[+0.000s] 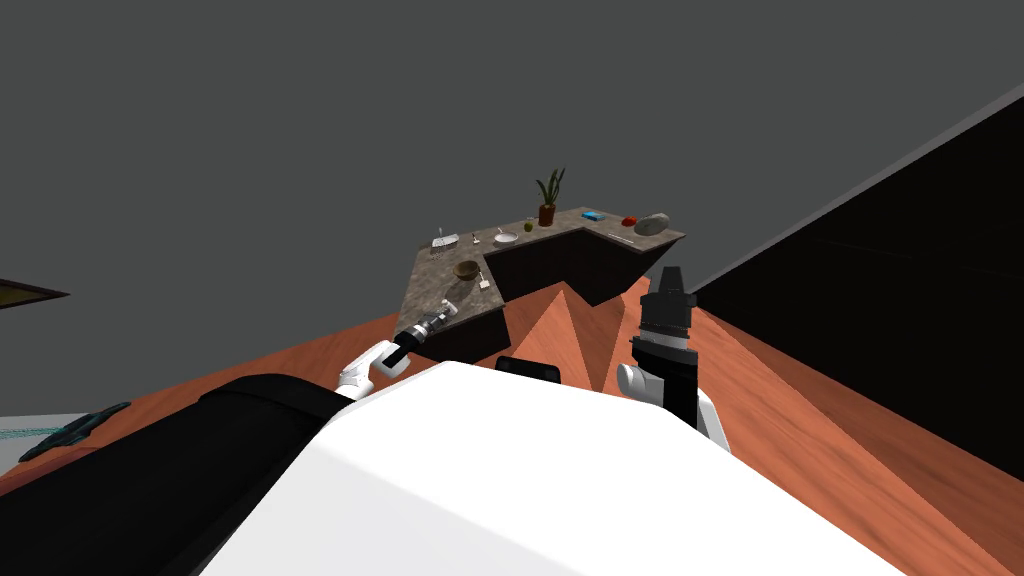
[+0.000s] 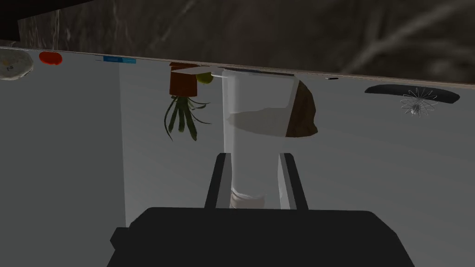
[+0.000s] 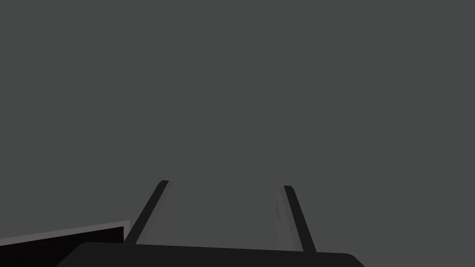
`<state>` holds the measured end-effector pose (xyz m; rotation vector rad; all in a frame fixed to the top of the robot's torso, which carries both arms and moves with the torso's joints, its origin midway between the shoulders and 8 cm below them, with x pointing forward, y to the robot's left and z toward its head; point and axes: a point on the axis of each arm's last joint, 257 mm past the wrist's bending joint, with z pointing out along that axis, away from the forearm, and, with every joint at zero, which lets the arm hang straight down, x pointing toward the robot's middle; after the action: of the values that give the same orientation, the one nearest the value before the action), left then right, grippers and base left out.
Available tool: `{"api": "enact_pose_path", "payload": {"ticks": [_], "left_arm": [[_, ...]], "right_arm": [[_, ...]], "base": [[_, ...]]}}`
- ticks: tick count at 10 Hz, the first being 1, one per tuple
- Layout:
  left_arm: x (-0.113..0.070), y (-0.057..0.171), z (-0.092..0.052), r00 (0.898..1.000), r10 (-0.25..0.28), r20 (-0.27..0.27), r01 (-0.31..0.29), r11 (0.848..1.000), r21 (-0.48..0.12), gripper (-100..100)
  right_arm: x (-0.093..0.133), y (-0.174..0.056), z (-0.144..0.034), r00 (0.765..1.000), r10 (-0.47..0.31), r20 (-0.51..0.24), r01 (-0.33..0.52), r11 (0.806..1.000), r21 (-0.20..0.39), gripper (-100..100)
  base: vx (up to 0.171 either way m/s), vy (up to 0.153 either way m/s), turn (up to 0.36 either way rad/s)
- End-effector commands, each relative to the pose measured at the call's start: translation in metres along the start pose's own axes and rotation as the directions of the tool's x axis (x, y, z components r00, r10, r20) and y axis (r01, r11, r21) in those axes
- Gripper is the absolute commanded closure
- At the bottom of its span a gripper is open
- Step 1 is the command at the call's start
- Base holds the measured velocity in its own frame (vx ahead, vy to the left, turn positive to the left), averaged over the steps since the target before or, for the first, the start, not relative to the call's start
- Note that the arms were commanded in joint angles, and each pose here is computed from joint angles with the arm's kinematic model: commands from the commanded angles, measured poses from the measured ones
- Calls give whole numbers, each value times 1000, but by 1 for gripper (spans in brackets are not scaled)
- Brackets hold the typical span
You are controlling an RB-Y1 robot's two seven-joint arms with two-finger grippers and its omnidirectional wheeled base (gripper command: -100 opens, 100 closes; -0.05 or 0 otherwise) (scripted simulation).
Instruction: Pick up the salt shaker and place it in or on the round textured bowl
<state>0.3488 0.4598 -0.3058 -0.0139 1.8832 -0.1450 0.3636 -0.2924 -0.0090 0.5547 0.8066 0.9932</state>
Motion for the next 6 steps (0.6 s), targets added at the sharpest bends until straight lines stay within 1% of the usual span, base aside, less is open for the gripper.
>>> {"api": "enact_pose_path", "payload": {"ticks": [1, 3, 4, 5, 6], "left_arm": [[0, 0, 0, 1000, 0, 0, 0, 1000, 0, 100], [0, 0, 0, 1000, 0, 0, 0, 1000, 1, 100], [0, 0, 0, 1000, 0, 0, 0, 1000, -1, 0], [1, 1, -7, 1000, -7, -20, 7, 1000, 4, -100], [3, 2, -13, 999, -15, -41, 15, 1000, 8, -100]], "right_arm": [[0, 0, 0, 1000, 0, 0, 0, 1000, 0, 0], [0, 0, 0, 1000, 0, 0, 0, 1000, 0, 0], [0, 0, 0, 1000, 0, 0, 0, 1000, 0, 0], [0, 0, 0, 1000, 0, 0, 0, 1000, 0, 0], [0, 0, 0, 1000, 0, 0, 0, 1000, 0, 0]], "base": [[0, 0, 0], [0, 0, 0], [0, 0, 0], [10, 11, -34], [20, 30, -55]]}}
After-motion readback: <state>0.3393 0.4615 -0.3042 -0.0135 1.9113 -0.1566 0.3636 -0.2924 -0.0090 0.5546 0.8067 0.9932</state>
